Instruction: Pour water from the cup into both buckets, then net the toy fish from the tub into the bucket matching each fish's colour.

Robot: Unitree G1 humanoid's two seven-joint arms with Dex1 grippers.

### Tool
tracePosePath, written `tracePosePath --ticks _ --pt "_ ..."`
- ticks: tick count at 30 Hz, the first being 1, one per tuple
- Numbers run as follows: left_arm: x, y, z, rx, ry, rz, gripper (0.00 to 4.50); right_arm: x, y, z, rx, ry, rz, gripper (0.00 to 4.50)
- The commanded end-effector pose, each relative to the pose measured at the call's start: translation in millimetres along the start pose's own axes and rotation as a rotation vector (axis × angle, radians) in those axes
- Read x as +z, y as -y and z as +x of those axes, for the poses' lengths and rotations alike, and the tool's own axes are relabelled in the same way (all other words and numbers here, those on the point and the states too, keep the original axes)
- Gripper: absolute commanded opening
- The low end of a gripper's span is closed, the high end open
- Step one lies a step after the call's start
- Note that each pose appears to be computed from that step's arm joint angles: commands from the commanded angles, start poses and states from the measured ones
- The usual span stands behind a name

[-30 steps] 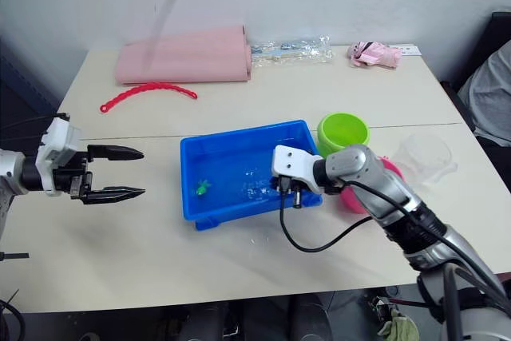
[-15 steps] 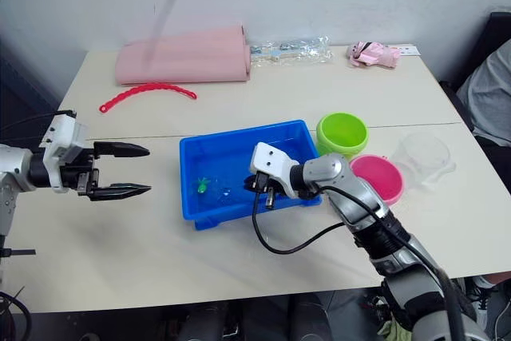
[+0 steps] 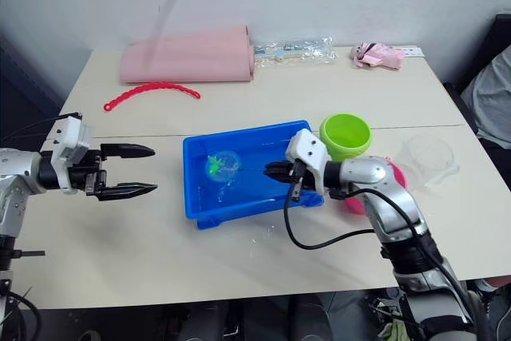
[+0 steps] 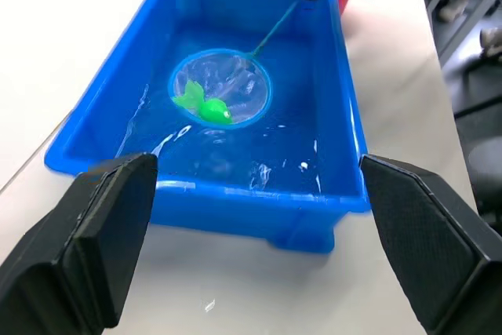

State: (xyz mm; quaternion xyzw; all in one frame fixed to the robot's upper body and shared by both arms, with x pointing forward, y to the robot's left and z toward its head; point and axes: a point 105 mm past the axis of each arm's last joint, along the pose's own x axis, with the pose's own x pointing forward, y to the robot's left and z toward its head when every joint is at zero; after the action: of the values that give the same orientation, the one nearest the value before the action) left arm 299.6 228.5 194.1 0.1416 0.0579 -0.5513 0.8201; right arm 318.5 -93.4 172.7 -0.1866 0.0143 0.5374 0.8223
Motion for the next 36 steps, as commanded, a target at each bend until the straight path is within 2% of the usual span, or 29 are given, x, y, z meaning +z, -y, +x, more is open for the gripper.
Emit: tracePosePath --ticks 1,8,12,17,19,23,27,36 --pt "21 1 3 0.004 0.101 0.017 4.48 16 6 -20 -0.073 0.060 -0.040 0.00" --pt "42 0 35 0.035 0.296 0.007 4.48 29 16 -74 -0.273 0.097 -0.046 0.00" --pt "50 0 55 0.036 0.388 0.007 4.48 31 33 -112 -0.435 0.081 -0.074 0.00" --pt "43 10 71 -0.021 0.388 -0.019 4.48 17 54 -151 -0.597 -0.047 -0.178 0.00" --pt "40 12 74 -0.031 0.388 -0.022 4.48 7 58 -159 -0.616 -0.136 -0.252 0.00" --pt "39 13 76 -0.043 0.386 -0.020 4.48 1 67 -168 -0.675 -0.193 -0.304 0.00" --pt "39 15 79 -0.056 0.386 -0.011 4.48 -11 69 -174 -0.668 -0.341 -0.486 0.00" --pt "40 16 83 -0.071 0.391 0.011 4.48 -25 73 -190 -0.577 -0.580 -0.948 0.00"
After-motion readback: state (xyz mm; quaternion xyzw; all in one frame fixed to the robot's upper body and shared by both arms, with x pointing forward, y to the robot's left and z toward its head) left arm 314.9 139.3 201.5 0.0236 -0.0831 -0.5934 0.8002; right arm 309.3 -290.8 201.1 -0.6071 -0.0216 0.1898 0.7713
